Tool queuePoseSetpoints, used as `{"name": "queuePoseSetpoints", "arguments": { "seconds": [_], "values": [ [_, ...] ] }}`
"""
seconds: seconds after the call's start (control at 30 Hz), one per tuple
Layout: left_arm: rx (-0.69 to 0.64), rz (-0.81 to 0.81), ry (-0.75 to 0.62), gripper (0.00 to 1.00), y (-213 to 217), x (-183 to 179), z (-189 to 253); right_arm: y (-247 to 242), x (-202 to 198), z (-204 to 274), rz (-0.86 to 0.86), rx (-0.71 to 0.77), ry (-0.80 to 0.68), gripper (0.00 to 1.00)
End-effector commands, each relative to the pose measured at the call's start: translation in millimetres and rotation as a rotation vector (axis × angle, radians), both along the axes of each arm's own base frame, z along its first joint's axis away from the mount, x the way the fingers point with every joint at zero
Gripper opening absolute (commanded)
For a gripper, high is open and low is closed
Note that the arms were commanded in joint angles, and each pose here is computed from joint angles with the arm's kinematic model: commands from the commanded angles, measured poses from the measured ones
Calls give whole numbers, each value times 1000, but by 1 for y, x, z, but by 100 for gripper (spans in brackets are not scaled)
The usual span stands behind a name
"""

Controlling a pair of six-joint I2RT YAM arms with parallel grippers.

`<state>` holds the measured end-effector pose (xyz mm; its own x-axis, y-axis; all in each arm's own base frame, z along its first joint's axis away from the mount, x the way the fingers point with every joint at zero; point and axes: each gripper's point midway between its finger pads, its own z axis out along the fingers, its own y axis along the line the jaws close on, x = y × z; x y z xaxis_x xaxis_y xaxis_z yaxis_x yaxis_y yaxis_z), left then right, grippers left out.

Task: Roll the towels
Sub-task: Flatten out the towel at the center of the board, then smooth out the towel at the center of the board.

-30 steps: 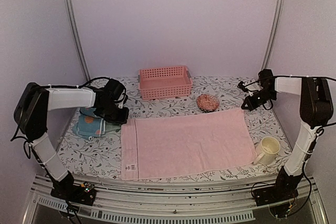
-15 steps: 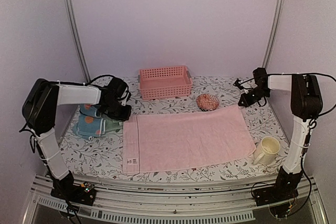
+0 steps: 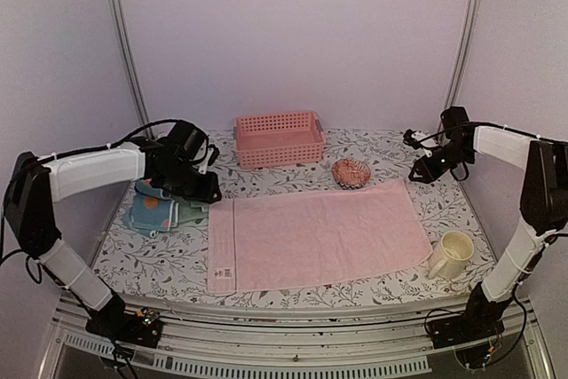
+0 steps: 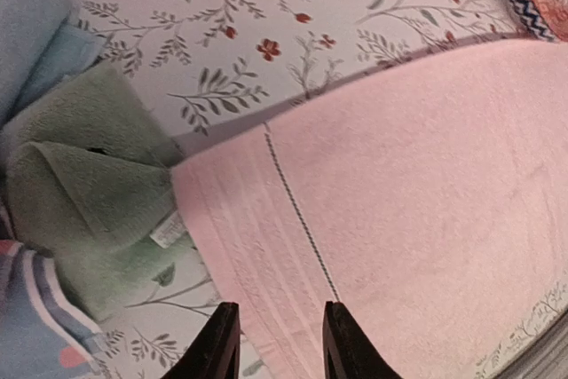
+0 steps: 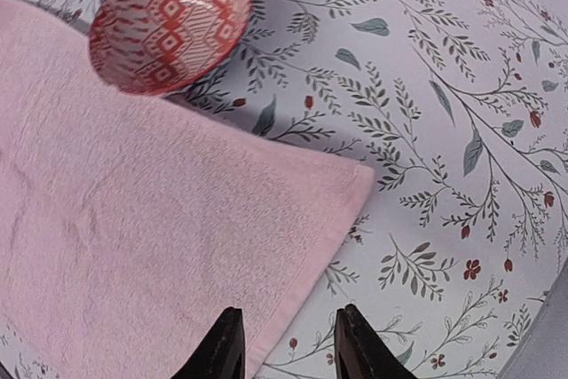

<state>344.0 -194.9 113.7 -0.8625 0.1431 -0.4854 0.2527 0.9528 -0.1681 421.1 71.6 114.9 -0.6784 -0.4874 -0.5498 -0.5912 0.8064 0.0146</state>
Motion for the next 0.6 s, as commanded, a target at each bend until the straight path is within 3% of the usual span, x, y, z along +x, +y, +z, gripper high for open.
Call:
{"name": "queuePoseSetpoints", "arguments": {
  "seconds": [0.0, 0.1, 0.23, 0.57],
  "values": [
    [-10, -134, 273, 23, -29, -88, -38, 19, -74, -21, 242, -43, 120, 35],
    [-8, -198, 366, 10, -43, -128, -52, 23, -110, -32, 342, -33, 194, 31],
    [-13, -222, 437, 3, -52, -159, -68, 26, -129, -42, 428, -56, 216, 28],
    [91, -148, 582, 0, -31, -213, -107, 33, -122, -44, 441, -48, 201, 27]
  ]
}}
